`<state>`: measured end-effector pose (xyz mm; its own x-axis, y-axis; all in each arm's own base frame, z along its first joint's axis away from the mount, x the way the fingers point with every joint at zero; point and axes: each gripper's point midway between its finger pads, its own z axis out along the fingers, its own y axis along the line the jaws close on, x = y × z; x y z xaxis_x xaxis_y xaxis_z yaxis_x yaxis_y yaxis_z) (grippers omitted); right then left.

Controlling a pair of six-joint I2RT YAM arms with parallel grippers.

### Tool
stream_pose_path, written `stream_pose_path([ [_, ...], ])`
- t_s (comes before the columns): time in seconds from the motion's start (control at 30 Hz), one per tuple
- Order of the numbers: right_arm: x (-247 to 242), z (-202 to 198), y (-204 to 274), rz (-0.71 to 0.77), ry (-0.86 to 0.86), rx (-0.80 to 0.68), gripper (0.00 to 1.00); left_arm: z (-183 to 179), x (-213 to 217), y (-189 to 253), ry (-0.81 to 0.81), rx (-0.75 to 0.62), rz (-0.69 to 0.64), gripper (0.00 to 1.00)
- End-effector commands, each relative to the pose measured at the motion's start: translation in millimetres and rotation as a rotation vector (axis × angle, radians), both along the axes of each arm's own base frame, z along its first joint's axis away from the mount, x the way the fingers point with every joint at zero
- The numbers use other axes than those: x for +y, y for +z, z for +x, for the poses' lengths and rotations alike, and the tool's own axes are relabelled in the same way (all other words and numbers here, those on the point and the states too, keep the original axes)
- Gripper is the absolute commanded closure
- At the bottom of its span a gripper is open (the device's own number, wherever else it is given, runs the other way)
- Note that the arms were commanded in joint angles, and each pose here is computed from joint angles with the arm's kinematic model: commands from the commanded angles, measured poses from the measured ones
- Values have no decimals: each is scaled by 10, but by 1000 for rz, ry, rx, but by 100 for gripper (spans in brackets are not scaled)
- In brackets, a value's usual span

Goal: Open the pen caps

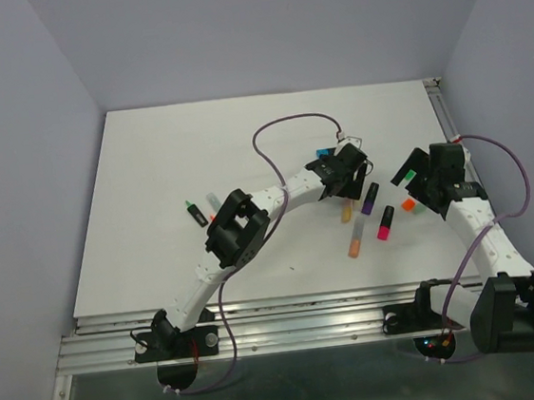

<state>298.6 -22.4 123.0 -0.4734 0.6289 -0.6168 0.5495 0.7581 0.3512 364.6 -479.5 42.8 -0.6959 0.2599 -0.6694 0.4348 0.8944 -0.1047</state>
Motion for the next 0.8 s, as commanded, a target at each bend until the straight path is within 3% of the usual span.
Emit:
stream_pose_path([
  [0.0, -48, 20, -31, -15, -17, -4, 0, 19, -99, 122, -41, -22, -15, 13],
  [0.13, -48, 23, -37, -14, -18, -4, 0, 23, -58, 58, -37, -24, 10, 19],
  [0.3, -48, 24, -46, -13, -18, 1, 0, 8, -14, -4, -31, -14, 32, 43],
  [0.5, -54, 20, -40, -16, -19, 0, 0, -26, 23, -100, -15, 15, 41, 60],
  [0.63, -56, 20, -31, -17, -21, -4, 0, -80, 82, -202, 0, 40, 61, 78],
  [0.73, -57, 13, -14, -17, -23, -10, 0, -94, 119, -223, 15, 52, 66, 100],
  [0.77, -57, 9, -16, -17, -23, -10, 0, -107, 128, -242, 19, 56, 71, 100],
])
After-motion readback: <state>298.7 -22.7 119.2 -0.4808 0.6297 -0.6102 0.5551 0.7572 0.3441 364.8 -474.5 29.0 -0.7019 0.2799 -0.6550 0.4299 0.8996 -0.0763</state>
